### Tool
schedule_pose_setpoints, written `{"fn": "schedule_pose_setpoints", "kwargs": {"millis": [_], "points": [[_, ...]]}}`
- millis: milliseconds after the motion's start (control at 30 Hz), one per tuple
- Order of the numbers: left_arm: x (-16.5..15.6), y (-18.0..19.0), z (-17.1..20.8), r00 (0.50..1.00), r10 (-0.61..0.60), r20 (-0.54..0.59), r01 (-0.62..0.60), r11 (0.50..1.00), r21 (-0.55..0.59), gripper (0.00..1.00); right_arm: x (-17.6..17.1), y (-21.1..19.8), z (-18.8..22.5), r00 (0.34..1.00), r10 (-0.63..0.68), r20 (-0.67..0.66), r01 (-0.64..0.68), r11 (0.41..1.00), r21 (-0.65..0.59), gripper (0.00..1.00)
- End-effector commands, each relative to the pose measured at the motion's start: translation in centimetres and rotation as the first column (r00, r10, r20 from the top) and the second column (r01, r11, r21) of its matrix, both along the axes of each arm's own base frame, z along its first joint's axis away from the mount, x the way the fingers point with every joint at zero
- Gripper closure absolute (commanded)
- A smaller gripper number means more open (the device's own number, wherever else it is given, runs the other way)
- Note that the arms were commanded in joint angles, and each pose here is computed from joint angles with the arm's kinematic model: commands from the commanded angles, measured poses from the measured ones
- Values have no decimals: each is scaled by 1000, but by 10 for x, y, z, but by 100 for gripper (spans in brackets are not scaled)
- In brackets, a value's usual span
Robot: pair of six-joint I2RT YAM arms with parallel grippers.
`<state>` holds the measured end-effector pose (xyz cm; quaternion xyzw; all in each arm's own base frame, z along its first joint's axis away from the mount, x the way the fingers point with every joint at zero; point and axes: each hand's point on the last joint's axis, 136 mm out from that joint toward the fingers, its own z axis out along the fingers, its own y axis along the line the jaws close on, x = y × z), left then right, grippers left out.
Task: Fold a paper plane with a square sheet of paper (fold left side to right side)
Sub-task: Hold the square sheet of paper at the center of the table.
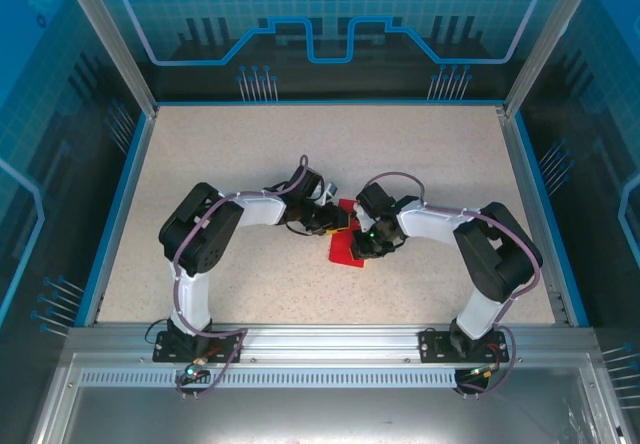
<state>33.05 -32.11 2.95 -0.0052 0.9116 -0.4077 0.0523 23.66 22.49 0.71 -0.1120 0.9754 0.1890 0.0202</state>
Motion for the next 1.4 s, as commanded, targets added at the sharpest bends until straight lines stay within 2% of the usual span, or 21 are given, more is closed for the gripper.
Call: {"fn": "schedule_pose_setpoints", "kwargs": {"millis": [0,167,333,533,767,967,1233,1367], "points": [[-12,7,-18,999,-8,-33,10,998,57,68,-34,-38,-37,994,7,-111,-30,978,-206,89],[-20,14,-34,998,-19,-56,25,993,118,68,-26,-28,-26,997,19,-73,-30,988,-154,88],[-30,21,-49,996,-20,-82,33,986,164,68,-4,-4,10,1000,10,23,-11,1000,27,86],[-34,25,-56,996,-9,-94,26,984,178,69,45,-5,62,988,-95,123,69,978,199,84],[-35,24,-56,995,-13,-94,29,984,175,69,91,-7,51,973,-180,146,149,968,201,86],[-35,23,-56,996,-16,-90,31,984,174,69,108,4,27,979,-179,101,158,970,187,86],[-36,21,-39,998,-42,-50,49,989,142,69,96,-16,-18,981,-193,11,192,981,26,87],[-38,14,-17,998,-70,-12,70,994,81,68,84,-24,-32,981,-192,-28,191,981,-21,87]]}}
